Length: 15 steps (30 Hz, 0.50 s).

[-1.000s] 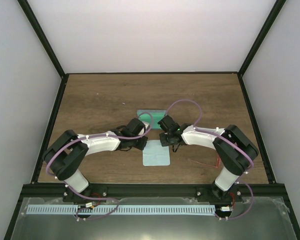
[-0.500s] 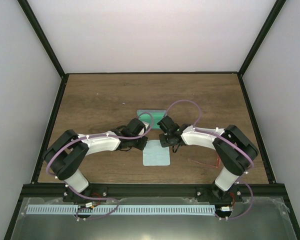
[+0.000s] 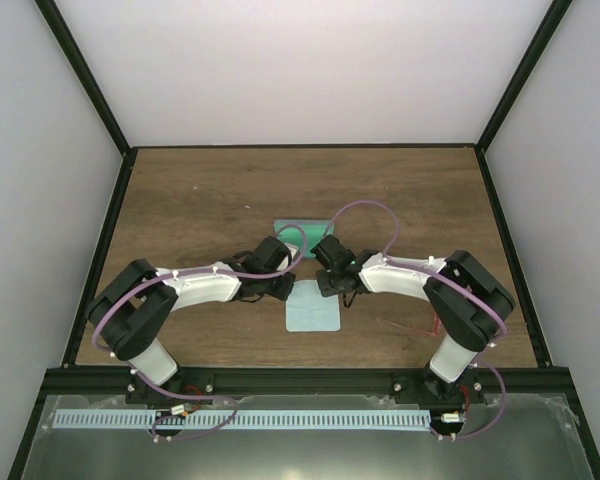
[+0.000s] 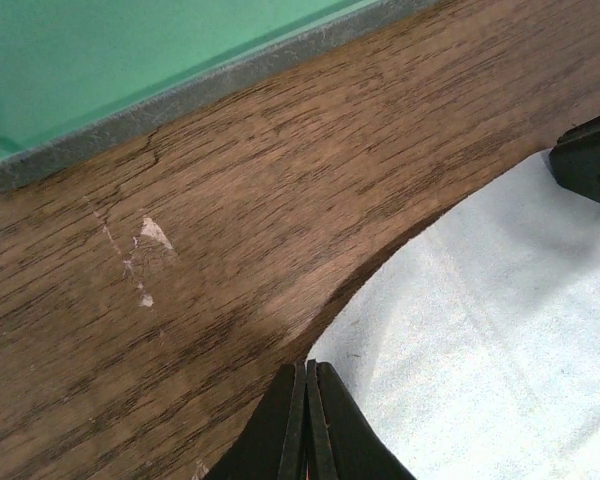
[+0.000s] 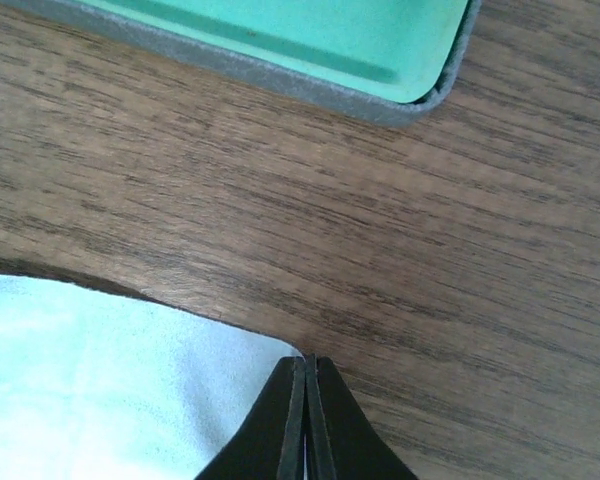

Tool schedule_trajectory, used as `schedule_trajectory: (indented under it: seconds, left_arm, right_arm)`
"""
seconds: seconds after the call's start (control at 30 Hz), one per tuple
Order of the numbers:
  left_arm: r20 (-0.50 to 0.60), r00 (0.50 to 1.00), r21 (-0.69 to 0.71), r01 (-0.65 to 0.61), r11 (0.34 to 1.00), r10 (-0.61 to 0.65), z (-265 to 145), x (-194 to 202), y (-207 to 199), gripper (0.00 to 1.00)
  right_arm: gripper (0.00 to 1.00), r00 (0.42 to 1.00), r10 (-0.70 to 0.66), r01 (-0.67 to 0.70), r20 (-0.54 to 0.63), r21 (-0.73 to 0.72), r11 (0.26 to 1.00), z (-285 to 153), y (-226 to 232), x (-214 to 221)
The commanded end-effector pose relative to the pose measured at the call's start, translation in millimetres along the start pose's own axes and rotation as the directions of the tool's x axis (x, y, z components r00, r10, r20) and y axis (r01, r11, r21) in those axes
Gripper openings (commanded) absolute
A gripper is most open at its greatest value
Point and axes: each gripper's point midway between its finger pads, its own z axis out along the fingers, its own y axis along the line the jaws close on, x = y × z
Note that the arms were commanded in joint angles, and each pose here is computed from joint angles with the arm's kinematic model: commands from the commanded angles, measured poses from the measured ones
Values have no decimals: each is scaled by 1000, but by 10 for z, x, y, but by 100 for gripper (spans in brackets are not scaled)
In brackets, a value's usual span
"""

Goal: Organize the sunglasses
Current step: Fold the glasses cleaning cloth at the center of the board.

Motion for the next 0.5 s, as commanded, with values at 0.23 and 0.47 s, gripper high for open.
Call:
schedule_trajectory:
  seconds: [0.23,0.47]
  left_arm:
    - [47,999,72,-9,997,6,-97,-99,-157,4]
    - [40,999,69,-7,998,4,-109,-85,-176,4]
  right_arm:
    - [1,998,-40,38,51,44,998,-112,139,-115]
    - [1,995,-31,22,89,101,995,-223,45,-170]
